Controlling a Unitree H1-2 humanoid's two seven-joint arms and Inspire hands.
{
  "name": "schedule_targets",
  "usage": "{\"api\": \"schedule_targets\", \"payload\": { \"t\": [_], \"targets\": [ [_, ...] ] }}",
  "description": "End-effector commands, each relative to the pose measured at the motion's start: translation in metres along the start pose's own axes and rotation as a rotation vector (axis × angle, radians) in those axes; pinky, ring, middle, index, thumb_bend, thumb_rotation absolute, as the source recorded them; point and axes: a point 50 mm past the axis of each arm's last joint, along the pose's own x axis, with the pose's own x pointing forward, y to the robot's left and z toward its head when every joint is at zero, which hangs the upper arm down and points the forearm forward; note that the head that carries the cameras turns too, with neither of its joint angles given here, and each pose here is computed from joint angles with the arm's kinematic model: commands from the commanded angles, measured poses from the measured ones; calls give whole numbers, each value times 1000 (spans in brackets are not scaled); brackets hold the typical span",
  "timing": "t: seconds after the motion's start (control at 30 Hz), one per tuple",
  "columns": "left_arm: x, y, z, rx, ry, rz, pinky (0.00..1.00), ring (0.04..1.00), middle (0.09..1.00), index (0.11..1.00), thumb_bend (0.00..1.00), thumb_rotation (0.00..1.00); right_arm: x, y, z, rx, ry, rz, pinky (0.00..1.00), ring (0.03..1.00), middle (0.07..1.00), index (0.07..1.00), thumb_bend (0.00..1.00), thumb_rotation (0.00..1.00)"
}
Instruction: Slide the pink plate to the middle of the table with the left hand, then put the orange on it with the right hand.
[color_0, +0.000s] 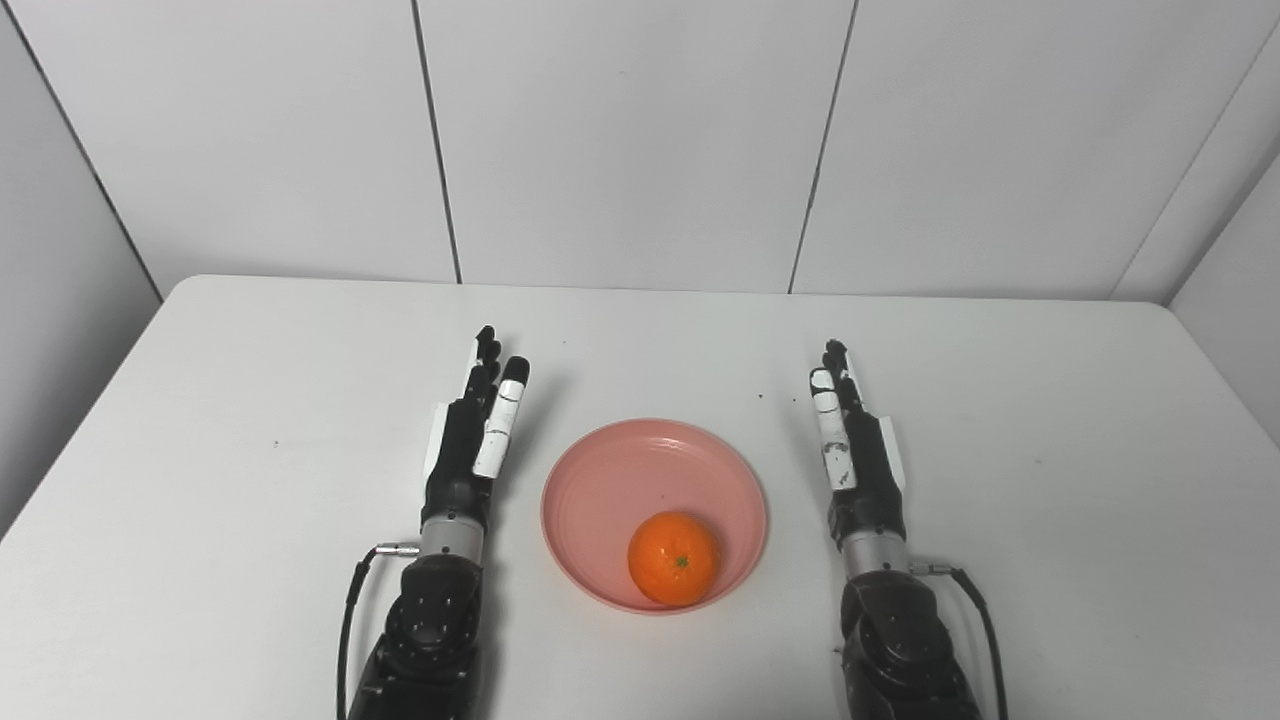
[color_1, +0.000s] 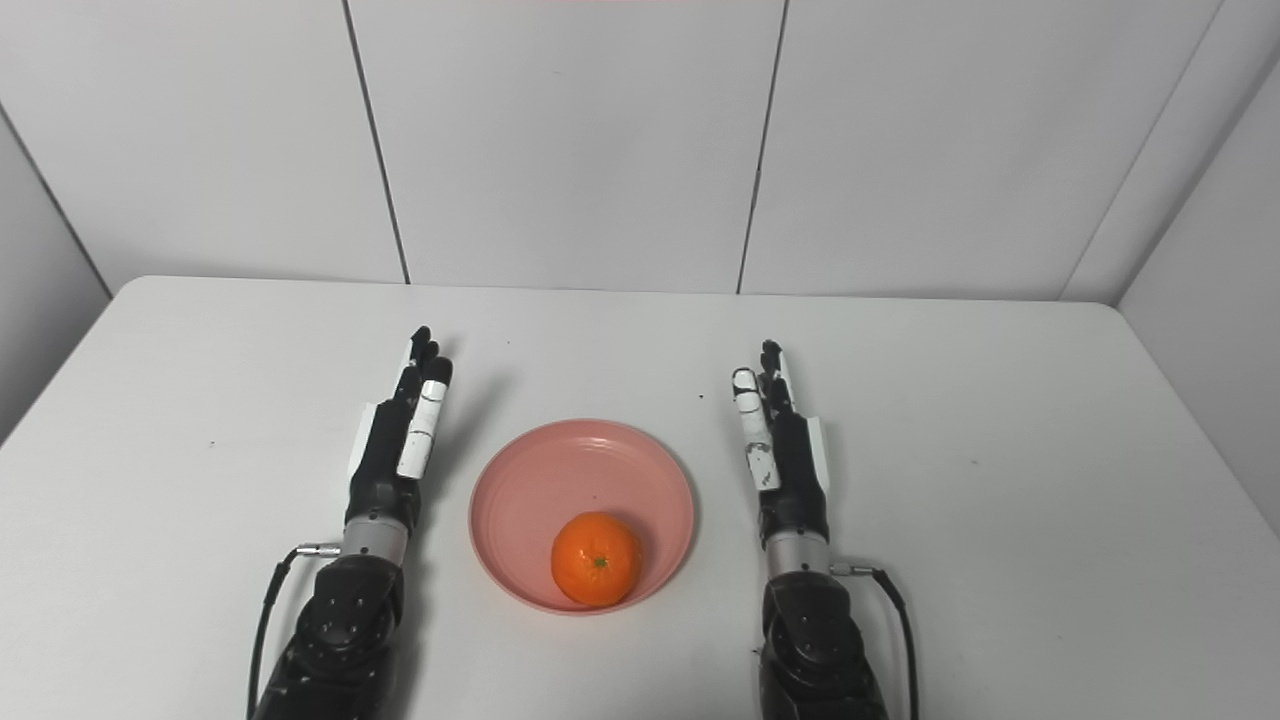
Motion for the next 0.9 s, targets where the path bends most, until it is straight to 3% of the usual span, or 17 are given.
{"api": "schedule_targets", "payload": {
  "t": [0.0,0.23,0.4,0.87],
  "targets": [
    [-4,-1,-6,-9,49,-13,1000,1000,1000,1000,831,1000,-21,-9,-34,-39,77,9,749,834,858,964,909,1000],
    [-7,-4,-3,-34,59,-10,1000,1000,1000,1000,831,1000,-21,-8,-33,-23,80,-2,762,836,855,966,914,1000],
    [-9,-5,-3,-37,56,1,1000,1000,1000,1000,827,1000,-21,-7,-32,-15,82,-2,971,973,961,987,905,1000],
    [-12,-8,-4,-51,67,3,1000,1000,1000,1000,825,1000,-22,-6,-29,-1,93,-7,1000,1000,996,995,895,1000]
  ]
}}
